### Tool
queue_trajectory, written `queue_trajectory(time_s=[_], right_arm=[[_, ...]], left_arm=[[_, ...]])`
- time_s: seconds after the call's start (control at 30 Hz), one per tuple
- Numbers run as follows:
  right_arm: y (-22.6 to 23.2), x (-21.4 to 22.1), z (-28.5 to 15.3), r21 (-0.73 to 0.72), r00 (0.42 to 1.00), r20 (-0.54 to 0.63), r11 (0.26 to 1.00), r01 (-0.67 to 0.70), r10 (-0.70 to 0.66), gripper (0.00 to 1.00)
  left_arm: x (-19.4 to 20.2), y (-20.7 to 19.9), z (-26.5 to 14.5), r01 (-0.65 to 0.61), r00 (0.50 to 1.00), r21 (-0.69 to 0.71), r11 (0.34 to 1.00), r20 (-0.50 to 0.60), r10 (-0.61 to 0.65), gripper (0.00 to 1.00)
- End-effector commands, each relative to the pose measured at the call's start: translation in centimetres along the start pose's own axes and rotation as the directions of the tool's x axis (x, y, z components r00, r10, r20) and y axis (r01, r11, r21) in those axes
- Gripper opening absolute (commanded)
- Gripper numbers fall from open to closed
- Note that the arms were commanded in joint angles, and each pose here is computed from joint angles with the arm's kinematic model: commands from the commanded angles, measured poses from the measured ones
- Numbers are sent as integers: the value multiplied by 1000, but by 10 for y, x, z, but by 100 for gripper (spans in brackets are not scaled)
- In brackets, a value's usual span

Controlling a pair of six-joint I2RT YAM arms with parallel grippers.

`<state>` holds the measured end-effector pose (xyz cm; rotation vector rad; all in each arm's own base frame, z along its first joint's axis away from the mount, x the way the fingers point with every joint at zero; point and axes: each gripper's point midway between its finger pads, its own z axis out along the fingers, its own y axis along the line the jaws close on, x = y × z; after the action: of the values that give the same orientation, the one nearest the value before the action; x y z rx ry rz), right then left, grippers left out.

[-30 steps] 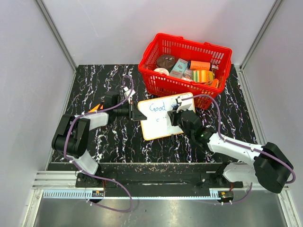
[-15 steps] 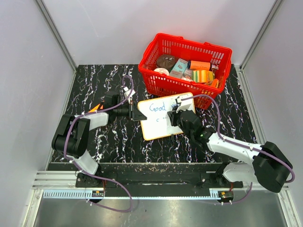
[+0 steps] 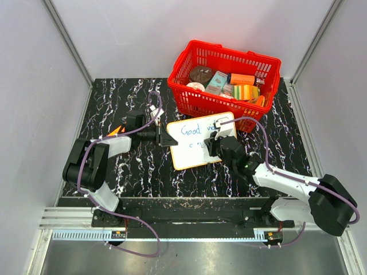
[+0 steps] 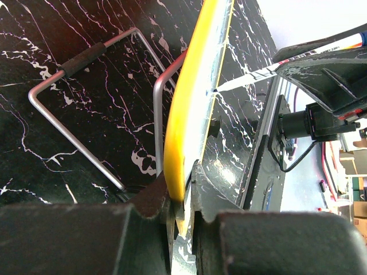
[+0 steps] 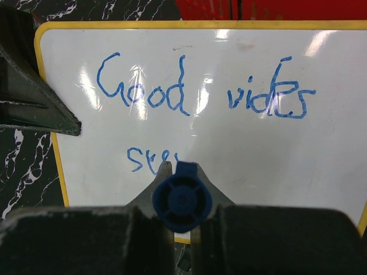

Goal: Write a sentence on the whiteboard
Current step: Write on the whiteboard at the whiteboard stand.

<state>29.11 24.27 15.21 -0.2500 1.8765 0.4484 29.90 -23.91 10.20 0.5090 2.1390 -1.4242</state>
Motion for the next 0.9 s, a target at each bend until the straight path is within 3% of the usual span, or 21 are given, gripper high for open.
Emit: queue_trajectory(time_s=[0.0,0.87], right_arm=[[-1,-7,-1,0,999,28,1000,-27,27,0],[-5,-55,11,61,990,138,997,-42,33,0]], left_arm=[[18,38,6,-48,999,-155,987,-33,43,0],[17,37,6,-49,998,-153,987,-33,44,0]])
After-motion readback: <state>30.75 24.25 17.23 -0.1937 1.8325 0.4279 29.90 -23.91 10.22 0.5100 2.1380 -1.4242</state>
